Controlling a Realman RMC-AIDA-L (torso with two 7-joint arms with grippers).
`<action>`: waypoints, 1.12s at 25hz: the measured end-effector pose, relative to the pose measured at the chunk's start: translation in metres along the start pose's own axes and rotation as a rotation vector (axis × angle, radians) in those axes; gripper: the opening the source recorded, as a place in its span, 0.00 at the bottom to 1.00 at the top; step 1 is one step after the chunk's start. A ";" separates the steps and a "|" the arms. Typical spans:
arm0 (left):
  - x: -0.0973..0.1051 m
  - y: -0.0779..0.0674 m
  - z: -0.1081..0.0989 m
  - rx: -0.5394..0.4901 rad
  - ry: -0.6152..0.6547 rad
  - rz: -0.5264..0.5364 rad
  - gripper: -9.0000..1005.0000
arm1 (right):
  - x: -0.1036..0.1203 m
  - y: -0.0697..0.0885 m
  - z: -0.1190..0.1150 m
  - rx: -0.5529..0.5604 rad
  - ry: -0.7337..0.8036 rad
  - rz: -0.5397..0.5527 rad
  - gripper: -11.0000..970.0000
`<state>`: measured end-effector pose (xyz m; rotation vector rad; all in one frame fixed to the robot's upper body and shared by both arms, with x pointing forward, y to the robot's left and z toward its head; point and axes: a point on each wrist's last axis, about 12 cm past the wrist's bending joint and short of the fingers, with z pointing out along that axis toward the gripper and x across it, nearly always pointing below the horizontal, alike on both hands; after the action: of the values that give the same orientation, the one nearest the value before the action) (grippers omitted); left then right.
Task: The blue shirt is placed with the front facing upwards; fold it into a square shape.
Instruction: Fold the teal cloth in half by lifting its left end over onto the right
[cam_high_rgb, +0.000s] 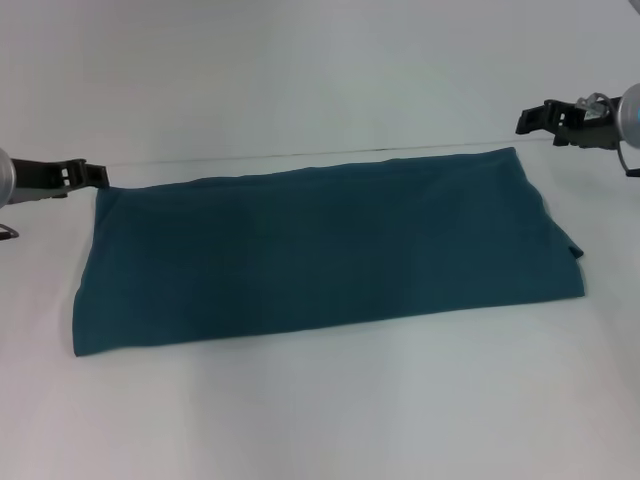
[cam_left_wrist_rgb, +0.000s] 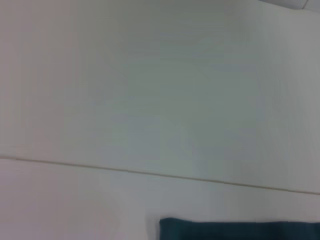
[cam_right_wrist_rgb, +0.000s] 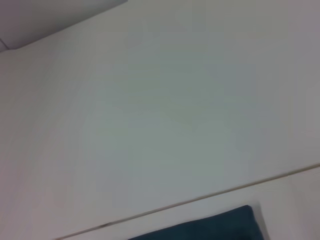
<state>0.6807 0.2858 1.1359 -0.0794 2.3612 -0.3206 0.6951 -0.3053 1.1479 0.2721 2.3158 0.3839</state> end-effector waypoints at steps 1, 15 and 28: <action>0.001 0.001 -0.001 0.002 0.004 -0.012 0.53 | -0.002 -0.001 -0.002 -0.012 0.004 0.000 0.49; 0.029 0.046 -0.060 0.358 0.008 -0.404 0.70 | 0.039 -0.045 -0.070 -0.592 0.017 0.113 0.83; 0.084 0.066 -0.050 0.443 0.019 -0.619 0.69 | 0.082 -0.080 -0.097 -0.685 0.029 0.135 0.82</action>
<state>0.5877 0.3475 1.0970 -0.5980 2.1762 -1.1305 0.5621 -0.3736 1.1303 0.0785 2.0519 1.2118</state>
